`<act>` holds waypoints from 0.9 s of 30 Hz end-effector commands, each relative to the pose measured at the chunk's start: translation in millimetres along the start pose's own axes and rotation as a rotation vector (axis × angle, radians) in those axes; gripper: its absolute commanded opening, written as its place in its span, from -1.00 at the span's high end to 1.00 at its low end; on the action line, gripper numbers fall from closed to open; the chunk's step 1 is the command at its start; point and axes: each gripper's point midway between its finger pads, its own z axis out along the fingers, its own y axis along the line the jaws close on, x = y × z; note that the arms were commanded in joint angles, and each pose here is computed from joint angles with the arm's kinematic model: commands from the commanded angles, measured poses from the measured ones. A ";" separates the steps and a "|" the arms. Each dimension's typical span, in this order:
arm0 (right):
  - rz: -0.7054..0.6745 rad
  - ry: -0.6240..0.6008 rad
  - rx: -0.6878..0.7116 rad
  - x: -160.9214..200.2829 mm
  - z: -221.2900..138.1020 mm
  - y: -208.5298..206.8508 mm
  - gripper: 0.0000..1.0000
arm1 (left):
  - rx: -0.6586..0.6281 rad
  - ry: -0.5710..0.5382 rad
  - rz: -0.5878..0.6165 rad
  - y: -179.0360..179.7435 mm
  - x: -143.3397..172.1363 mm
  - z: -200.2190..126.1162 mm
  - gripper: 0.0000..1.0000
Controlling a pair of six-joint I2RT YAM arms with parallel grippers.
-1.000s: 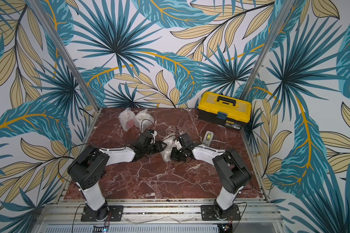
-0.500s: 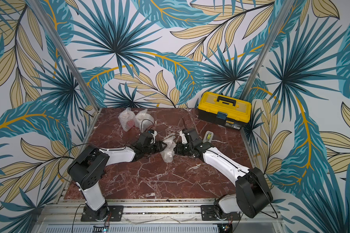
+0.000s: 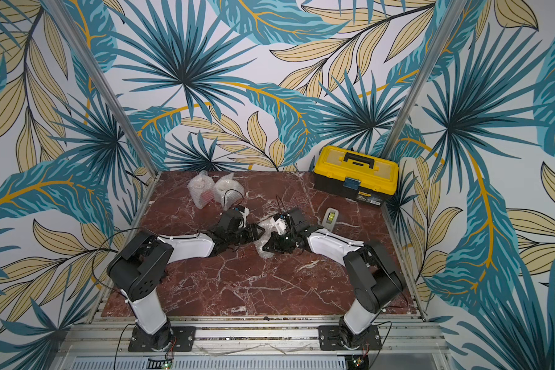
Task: Wrap mugs in bubble wrap
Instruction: Stick the tape on the bubble wrap.
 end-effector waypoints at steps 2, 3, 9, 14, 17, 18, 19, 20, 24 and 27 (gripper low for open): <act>0.069 0.002 0.098 1.0 16.1 -44.9 1.00 | -0.194 0.170 -0.036 59.0 54.0 5.1 -0.05; 0.084 0.003 0.098 -0.4 19.9 -50.5 1.00 | -0.193 0.171 -0.037 58.9 54.2 5.1 -0.05; 0.131 -0.032 0.096 -16.3 23.5 -63.8 1.00 | -0.188 0.167 -0.034 56.4 52.6 3.6 -0.05; 0.020 -0.081 -0.026 -28.1 -4.9 -16.3 1.00 | -0.174 0.143 -0.022 44.0 41.3 -3.3 -0.11; -0.067 -0.138 -0.050 -28.3 -33.1 7.1 0.92 | -0.162 0.091 -0.010 28.1 22.9 -17.2 -0.30; -0.094 -0.160 -0.040 -27.7 -42.8 11.7 0.89 | -0.158 0.068 -0.005 22.0 15.1 -23.2 -0.36; -0.111 -0.180 -0.028 -27.1 -50.6 14.2 0.89 | -0.153 0.050 0.001 16.1 9.4 -28.4 -0.40; -0.132 -0.209 -0.010 -26.9 -59.8 16.2 0.87 | -0.148 0.027 0.006 9.5 1.9 -35.2 -0.44; -0.163 -0.314 0.079 -28.1 -87.3 13.2 0.84 | -0.150 -0.046 0.029 -8.5 -18.9 -60.5 -0.55; -0.148 -0.384 0.165 -31.2 -102.5 2.2 0.83 | -0.150 -0.085 0.051 -15.8 -24.3 -78.3 -0.62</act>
